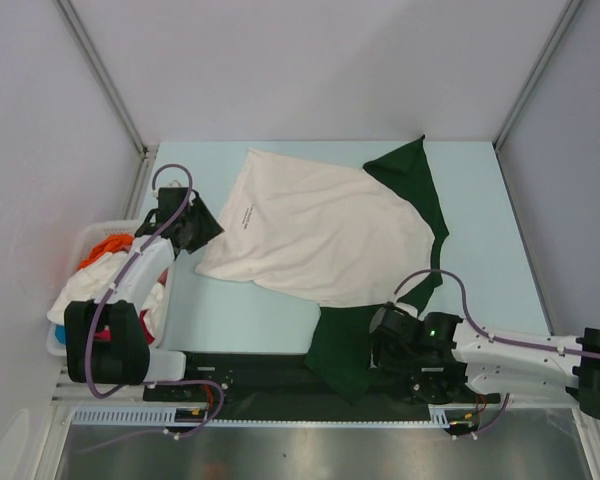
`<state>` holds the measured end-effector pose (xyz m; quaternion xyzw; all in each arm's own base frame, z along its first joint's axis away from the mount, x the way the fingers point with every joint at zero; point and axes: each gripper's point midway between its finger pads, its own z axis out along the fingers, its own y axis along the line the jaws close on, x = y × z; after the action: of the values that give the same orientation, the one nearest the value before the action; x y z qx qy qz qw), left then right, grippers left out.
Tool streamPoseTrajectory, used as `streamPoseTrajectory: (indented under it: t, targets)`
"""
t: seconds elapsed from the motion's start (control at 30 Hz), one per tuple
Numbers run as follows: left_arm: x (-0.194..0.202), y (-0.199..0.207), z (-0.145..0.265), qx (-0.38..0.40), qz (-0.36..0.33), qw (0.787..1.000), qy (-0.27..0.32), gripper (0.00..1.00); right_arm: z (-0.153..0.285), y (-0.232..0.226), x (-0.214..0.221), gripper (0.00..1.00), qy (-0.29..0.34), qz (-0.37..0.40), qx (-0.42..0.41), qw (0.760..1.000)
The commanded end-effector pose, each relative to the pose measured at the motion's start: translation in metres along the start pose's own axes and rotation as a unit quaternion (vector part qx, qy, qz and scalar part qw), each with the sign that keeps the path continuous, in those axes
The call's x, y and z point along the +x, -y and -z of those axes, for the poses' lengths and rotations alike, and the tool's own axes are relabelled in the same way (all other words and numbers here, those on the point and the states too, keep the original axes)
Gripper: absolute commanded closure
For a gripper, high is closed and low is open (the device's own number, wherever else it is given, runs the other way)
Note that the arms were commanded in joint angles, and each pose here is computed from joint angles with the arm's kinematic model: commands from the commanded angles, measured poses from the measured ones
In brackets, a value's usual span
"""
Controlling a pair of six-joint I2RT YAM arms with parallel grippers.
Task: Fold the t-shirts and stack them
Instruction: Flatten the tshirt out
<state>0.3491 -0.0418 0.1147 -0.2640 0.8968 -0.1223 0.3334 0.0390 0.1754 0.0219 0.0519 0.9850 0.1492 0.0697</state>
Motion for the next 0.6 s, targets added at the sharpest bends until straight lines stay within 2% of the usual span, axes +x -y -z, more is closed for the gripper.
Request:
streamPoseTrajectory:
  t: [0.0,0.13,0.23,0.27,0.33,0.53,0.57]
  targets:
    - [-0.005,0.009,0.011,0.027,0.002,1.0,0.012,0.4,-0.007,0.021,-0.004,0.42,0.03,-0.063,0.033,0.997]
    - [-0.004,0.008,0.012,0.028,-0.003,1.0,0.013,0.42,0.0,0.015,-0.025,0.43,0.085,-0.088,0.011,0.992]
    - [-0.004,0.005,0.014,0.024,-0.008,1.0,0.016,0.44,0.002,0.025,-0.033,0.48,0.102,-0.127,0.024,0.986]
    - [-0.005,0.006,0.014,0.024,-0.008,1.0,0.016,0.44,0.002,0.029,-0.036,0.53,0.109,-0.134,0.029,0.985]
    - [-0.004,0.005,0.014,0.024,-0.008,1.0,0.015,0.45,0.003,0.032,-0.042,0.53,0.123,-0.145,0.028,0.981]
    - [-0.002,0.008,0.015,0.031,-0.003,0.999,0.013,0.46,-0.002,0.037,-0.049,0.55,0.125,-0.161,0.037,0.978]
    - [-0.003,0.007,0.016,0.03,-0.004,0.999,0.014,0.46,-0.003,0.038,-0.049,0.61,0.125,-0.16,0.039,0.978]
